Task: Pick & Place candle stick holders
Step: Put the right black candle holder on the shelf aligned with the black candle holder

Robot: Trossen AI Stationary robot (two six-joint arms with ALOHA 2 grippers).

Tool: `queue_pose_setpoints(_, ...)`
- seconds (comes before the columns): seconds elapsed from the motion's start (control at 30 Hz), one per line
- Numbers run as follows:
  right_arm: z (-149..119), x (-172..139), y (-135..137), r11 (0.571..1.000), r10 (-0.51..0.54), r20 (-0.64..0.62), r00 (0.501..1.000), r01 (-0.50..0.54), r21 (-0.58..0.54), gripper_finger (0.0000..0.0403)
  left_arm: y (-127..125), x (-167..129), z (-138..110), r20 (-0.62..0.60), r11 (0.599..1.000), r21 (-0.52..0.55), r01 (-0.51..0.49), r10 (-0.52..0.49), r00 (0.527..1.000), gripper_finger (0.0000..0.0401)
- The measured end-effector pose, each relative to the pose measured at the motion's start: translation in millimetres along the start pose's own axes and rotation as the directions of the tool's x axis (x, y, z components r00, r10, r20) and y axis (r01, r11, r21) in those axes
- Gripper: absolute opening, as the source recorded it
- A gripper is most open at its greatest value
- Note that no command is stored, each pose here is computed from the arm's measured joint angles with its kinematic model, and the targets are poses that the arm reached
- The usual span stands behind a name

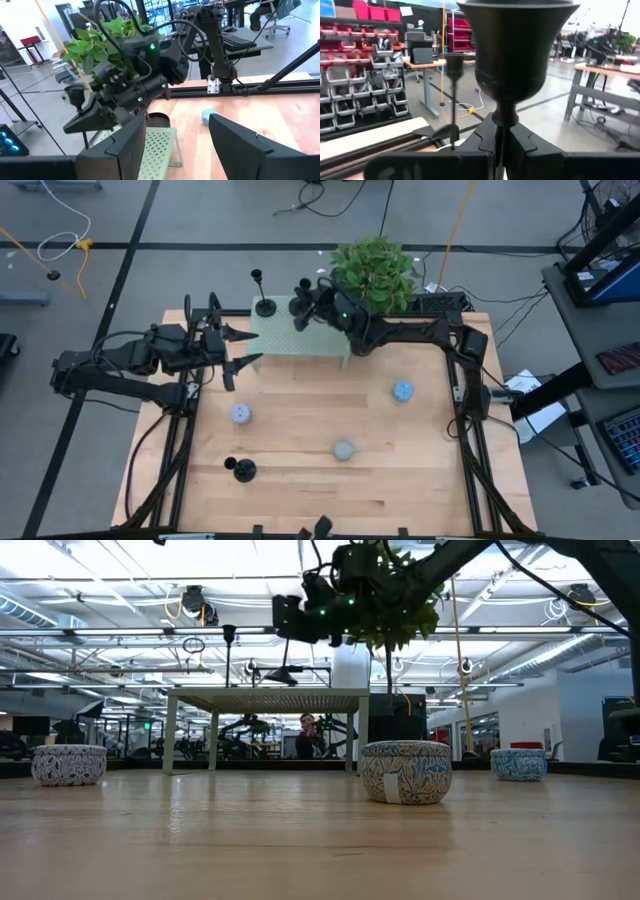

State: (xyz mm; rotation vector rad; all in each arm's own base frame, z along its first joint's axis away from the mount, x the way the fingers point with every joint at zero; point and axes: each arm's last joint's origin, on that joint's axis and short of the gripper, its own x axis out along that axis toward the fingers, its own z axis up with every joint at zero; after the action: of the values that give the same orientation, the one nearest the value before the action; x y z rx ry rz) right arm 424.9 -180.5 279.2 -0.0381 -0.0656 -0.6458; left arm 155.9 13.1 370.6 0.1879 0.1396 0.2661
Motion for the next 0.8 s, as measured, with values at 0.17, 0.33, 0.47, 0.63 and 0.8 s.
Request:
queue_pose_setpoints(0.17, -6, 1, -7, 1.000, -0.014, -0.059, 0.998, 0.014, 0.009, 0.0004, 0, 0, -2, -0.020, 1.000, 0.005, 0.004, -0.003, 1.000, 0.0225)
queue_pose_setpoints(0.33, -4, 1, -6, 1.000, -0.008, -0.041, 0.999, 0.009, 0.005, 0.0004, 0, 0, -2, -0.019, 1.000, 0.005, 0.003, -0.003, 1.000, 0.0225)
queue_pose_setpoints(0.47, -5, 1, -4, 0.998, 0.061, -0.047, 0.997, -0.059, 0.033, 0.0004, 0, 0, -2, -0.019, 1.000, 0.005, 0.003, -0.003, 1.000, 0.0225)
queue_pose_setpoints(0.63, -5, 1, -3, 0.997, 0.067, -0.053, 0.996, -0.065, 0.042, 0.0004, 0, 0, -2, -0.019, 1.000, 0.005, 0.003, -0.003, 1.000, 0.0225)
queue_pose_setpoints(0.8, -20, 3, -7, 0.997, 0.056, -0.133, 0.990, -0.047, 0.068, 0.0004, 0, 0, -2, -0.019, 1.000, 0.005, 0.003, -0.003, 1.000, 0.0225)
